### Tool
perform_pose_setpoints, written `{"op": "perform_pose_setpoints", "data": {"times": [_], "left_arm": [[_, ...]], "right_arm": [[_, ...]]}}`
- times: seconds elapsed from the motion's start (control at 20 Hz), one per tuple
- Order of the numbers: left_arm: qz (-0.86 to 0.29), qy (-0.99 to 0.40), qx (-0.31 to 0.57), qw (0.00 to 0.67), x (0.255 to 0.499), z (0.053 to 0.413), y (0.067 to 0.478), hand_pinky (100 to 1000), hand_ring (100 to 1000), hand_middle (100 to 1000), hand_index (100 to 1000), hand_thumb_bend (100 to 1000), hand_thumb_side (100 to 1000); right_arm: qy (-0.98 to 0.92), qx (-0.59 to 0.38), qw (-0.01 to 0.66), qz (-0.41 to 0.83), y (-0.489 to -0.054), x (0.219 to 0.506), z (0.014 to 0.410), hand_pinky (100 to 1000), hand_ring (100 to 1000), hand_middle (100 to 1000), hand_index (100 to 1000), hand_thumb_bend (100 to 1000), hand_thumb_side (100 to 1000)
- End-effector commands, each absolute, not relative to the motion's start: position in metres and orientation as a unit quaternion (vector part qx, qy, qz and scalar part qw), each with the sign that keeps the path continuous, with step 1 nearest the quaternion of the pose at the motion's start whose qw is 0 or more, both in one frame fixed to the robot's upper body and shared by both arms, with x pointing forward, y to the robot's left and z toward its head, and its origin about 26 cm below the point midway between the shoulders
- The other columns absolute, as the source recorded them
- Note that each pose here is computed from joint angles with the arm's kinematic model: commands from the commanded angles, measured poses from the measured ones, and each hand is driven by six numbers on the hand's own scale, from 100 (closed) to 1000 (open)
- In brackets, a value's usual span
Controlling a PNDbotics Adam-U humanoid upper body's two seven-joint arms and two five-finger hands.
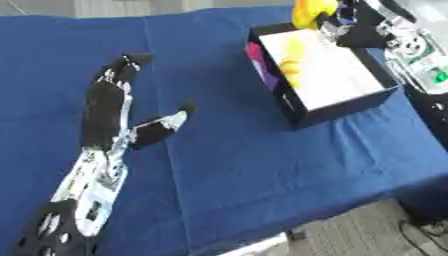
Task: Pick up the objects with one hand, pass them to the other hand, and then place them into the box on the other side of the table.
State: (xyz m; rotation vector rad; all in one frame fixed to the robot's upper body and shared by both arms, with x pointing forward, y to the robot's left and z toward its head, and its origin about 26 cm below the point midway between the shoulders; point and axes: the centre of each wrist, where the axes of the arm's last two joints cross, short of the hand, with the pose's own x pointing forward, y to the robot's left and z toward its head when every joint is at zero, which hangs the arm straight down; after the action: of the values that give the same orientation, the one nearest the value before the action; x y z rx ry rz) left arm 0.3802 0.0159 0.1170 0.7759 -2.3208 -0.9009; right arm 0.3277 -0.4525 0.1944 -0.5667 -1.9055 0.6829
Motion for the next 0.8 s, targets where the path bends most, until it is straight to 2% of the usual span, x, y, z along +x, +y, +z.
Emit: {"op": "perform_pose_setpoints", "data": {"times": [0.05,0.25,0.3,0.35,0.75,0.8], "left_arm": [[-0.323,-0.861,0.295,0.258,0.383,0.125,0.019,757,633,649,808,668,484],[-0.322,-0.861,0.297,0.259,0.384,0.124,0.020,757,633,649,809,670,483],[-0.321,-0.861,0.297,0.259,0.384,0.124,0.020,756,633,649,808,675,479],[-0.321,-0.861,0.298,0.258,0.384,0.123,0.020,756,633,648,808,671,482],[-0.318,-0.863,0.300,0.255,0.384,0.122,0.020,754,633,649,810,678,476],[-0.318,-0.863,0.300,0.255,0.384,0.122,0.020,754,633,649,810,680,476]], "right_arm": [[-0.775,-0.281,0.487,0.289,-0.470,0.323,0.208,712,1000,551,714,100,181],[-0.760,-0.300,0.483,0.315,-0.476,0.321,0.201,722,1000,575,747,100,188],[-0.755,-0.305,0.479,0.327,-0.477,0.321,0.199,725,1000,584,758,100,162],[-0.751,-0.309,0.476,0.338,-0.478,0.321,0.196,727,1000,591,765,100,194],[-0.726,-0.314,0.452,0.413,-0.483,0.320,0.186,797,1000,762,954,100,202],[-0.723,-0.314,0.450,0.419,-0.484,0.319,0.185,819,1000,801,1000,100,203]]}}
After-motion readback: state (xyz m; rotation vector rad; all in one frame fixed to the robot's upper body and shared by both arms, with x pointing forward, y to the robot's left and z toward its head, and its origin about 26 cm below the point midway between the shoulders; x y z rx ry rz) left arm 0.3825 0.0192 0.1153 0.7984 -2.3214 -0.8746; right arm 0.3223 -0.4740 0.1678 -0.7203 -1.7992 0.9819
